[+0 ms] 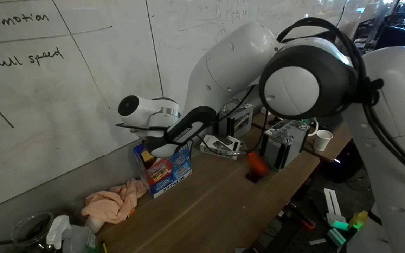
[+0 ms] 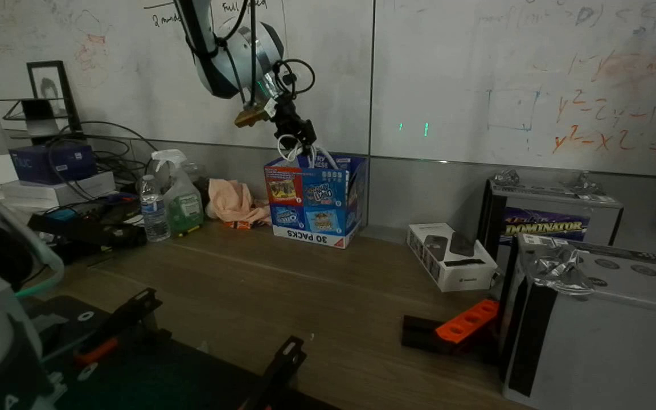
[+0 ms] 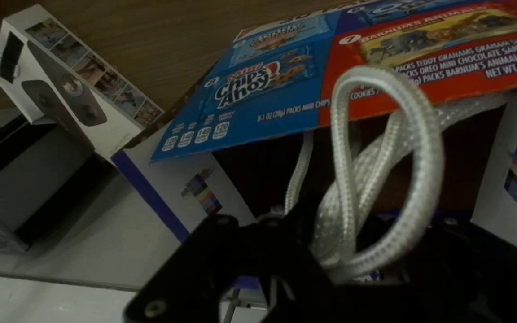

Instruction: Put the ropes inside the box.

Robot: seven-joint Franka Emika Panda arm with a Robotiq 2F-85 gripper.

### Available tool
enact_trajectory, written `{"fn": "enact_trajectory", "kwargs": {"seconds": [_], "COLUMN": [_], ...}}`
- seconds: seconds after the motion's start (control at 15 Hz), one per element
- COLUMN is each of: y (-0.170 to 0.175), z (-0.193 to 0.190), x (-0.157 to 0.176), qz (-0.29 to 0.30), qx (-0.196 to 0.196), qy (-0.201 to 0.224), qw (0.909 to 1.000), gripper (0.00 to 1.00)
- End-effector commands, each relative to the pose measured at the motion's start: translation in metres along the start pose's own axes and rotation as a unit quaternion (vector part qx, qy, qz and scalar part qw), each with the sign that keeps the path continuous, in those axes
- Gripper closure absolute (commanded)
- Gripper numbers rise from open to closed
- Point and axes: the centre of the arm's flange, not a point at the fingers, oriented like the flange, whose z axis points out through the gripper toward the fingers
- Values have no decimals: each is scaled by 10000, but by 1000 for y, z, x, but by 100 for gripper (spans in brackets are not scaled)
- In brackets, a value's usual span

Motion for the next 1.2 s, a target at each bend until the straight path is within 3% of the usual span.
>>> {"fn": "enact_trajectory", "kwargs": {"seconds": [0.0,0.6,0.67,0.73,1.13], "y": [-10,-10,-11,-9,9], "z": [6,23,25,26,25], "x": [13,24,26,27,37], "qz": [-114,-153,-141,-147,-111], "qx": [188,427,410,406,236], "qy": [-229,-664,-685,-728,-703], "qw": [9995,9968,9967,9964,9972], "gripper": [95,94,64,64,19]}}
